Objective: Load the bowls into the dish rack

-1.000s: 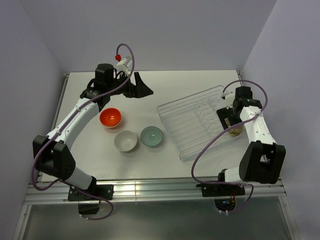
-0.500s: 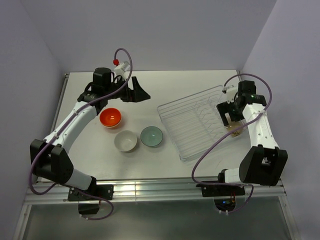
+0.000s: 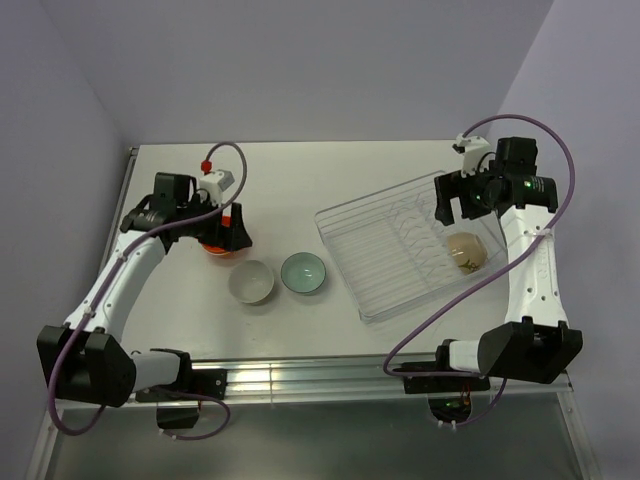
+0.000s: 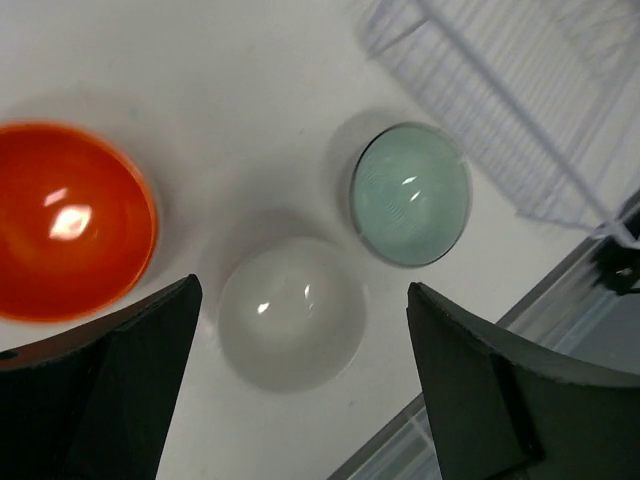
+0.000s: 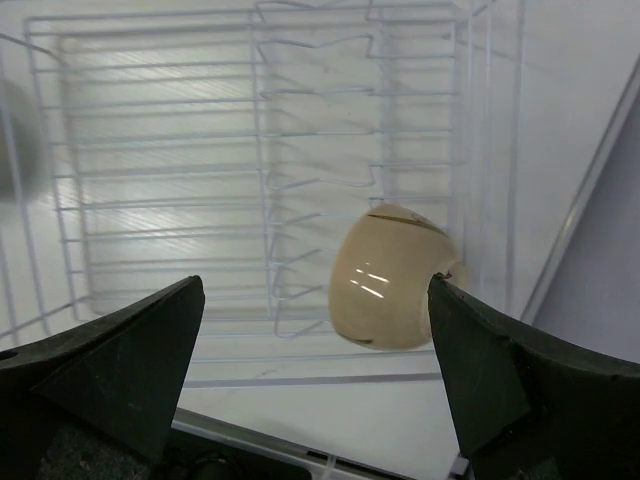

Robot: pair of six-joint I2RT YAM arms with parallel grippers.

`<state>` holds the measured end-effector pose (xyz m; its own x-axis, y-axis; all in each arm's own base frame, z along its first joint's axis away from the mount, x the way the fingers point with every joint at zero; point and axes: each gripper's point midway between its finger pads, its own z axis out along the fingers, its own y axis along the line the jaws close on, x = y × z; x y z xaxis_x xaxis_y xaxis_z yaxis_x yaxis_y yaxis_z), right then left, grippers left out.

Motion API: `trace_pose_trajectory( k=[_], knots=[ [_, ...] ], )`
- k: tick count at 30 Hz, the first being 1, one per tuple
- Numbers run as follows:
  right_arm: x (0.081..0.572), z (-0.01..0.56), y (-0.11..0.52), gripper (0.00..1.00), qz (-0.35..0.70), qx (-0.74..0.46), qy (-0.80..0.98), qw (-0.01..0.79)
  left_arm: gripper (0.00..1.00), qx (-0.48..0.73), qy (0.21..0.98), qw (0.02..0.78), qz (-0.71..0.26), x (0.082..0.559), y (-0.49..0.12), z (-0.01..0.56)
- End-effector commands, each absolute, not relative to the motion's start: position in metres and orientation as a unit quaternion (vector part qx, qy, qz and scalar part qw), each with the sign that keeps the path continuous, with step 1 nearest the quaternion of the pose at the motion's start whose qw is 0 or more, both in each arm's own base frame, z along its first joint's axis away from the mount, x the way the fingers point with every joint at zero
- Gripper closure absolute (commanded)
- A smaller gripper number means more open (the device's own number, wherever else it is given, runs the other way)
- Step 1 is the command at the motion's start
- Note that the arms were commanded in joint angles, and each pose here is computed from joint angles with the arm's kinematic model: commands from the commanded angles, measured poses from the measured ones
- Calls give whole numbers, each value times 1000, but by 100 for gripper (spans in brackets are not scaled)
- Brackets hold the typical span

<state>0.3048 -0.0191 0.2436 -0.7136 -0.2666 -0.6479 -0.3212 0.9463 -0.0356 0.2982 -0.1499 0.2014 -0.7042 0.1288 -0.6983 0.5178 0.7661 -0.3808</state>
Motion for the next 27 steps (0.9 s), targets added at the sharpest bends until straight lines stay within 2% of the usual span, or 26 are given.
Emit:
trace_pose_trajectory(
  k=[1, 4, 11, 16, 27],
  knots=[
    [302, 270, 7, 0, 100, -152, 908, 378, 12, 211, 910, 298, -198, 273, -111, 165],
    [305, 267, 12, 0, 118, -143, 908, 375, 18, 205, 925, 282, -151, 269, -93, 140],
    [301, 265, 14, 0, 122, -141, 908, 374, 32, 207, 943, 222, -138, 270, -88, 108],
    [298, 261, 13, 0, 118, -142, 911, 369, 34, 222, 949, 183, -132, 268, -86, 87],
    [300, 257, 12, 0, 121, -129, 916, 359, 45, 238, 951, 161, -110, 268, -106, 61]
  ],
)
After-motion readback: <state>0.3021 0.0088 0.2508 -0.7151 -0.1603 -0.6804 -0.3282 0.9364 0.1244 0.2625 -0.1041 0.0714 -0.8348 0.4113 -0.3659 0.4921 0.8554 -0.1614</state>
